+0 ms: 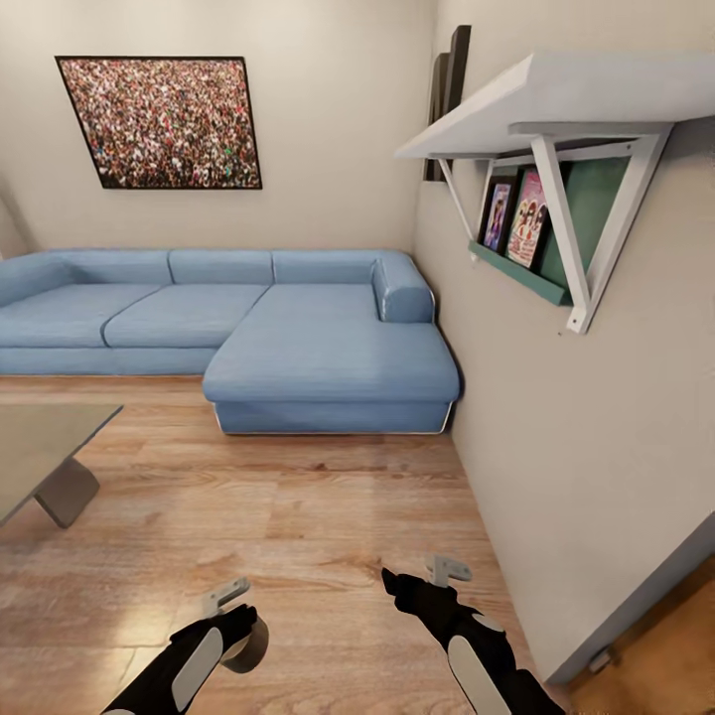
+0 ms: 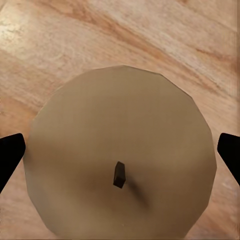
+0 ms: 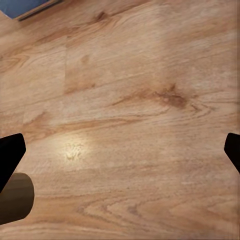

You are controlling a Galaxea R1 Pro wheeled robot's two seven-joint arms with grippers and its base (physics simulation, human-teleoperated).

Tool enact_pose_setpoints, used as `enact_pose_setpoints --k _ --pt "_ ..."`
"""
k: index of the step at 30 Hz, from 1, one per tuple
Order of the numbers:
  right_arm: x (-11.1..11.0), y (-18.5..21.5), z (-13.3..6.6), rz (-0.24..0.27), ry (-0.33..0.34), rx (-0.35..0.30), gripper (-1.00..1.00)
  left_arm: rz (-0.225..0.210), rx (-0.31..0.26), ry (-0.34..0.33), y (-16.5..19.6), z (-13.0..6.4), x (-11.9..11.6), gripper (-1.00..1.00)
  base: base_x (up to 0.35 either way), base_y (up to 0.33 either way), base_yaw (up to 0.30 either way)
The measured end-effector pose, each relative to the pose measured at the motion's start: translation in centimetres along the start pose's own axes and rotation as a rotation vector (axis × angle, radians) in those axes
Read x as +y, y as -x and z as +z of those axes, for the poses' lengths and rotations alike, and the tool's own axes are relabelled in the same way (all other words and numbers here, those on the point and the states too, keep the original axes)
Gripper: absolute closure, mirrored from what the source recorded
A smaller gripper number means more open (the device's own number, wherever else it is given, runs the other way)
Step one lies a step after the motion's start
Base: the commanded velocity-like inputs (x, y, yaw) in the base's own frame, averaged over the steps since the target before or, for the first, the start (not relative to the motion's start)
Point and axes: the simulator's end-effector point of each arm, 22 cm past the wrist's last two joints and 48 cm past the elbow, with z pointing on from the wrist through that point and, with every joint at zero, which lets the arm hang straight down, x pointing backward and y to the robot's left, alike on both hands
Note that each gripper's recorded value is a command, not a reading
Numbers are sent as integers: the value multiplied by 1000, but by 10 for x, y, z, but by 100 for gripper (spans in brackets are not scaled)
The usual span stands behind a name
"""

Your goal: Place each of the two pumpkins and all three candles from the living room inside a cabinet in the living room (use any cabinet), then make sure every cabinet is closed, and position the cauldron so it is next to a table in the living room.

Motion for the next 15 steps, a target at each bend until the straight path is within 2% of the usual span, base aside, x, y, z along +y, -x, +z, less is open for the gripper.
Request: enact_pose_setpoints --k 15 --pt "2 10 -13 -7 -24 30 -100 5 6 0 15 -24 -8 100 0 0 -4"
